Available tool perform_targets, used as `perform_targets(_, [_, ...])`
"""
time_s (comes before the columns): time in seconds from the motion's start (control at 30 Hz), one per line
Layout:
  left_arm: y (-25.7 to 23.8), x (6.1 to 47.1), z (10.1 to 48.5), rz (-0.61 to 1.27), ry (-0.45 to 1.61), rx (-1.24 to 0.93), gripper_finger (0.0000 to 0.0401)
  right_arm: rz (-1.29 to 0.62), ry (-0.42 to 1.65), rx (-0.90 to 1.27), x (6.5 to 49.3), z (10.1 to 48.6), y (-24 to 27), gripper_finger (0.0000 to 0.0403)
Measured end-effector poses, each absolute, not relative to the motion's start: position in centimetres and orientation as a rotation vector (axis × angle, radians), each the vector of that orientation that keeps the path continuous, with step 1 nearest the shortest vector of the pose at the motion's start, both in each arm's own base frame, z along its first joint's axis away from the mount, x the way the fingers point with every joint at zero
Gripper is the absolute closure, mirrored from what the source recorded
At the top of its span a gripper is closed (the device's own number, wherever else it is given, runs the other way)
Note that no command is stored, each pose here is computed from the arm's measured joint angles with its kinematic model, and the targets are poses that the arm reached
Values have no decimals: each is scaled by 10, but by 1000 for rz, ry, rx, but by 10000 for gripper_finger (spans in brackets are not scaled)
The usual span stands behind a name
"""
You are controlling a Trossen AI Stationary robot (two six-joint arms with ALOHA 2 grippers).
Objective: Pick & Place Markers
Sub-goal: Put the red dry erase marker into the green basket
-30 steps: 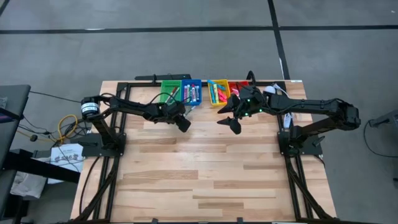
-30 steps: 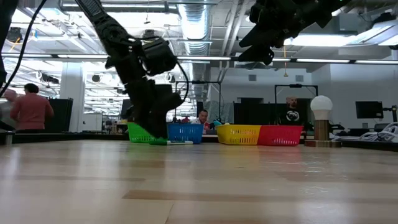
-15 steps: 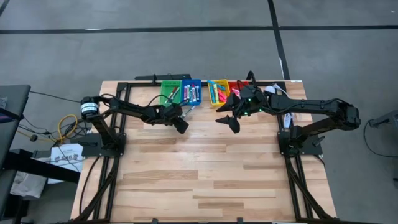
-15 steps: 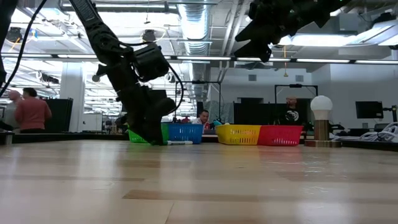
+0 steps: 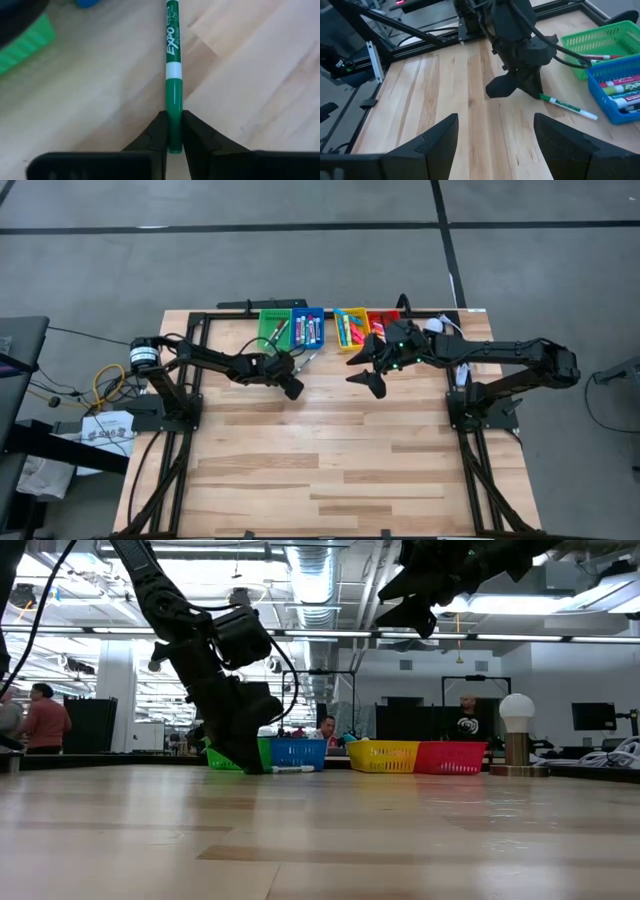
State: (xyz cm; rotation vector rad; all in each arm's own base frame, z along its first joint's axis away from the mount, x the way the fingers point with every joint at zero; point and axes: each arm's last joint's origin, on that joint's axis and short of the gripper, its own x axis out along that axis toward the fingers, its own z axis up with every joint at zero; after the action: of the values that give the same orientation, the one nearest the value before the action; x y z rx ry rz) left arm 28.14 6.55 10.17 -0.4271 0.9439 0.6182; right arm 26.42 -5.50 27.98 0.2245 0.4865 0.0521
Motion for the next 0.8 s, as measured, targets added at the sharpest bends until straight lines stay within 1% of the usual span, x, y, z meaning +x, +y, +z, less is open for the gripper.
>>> perform_targets(0.17, [55, 283, 103, 570, 950, -426, 371, 67, 486, 220, 265, 280, -51, 154])
perform_targets(0.4, [45, 278, 124, 490, 923, -442, 371, 69, 487, 234, 265, 280, -49, 154])
perform_targets(0.7, [43, 273, 175, 486, 699, -429, 371, 74, 485, 238, 266, 280, -47, 154])
perform_targets(0.8, [44, 267, 194, 525, 614, -413, 371, 71, 481, 247, 266, 281, -47, 154])
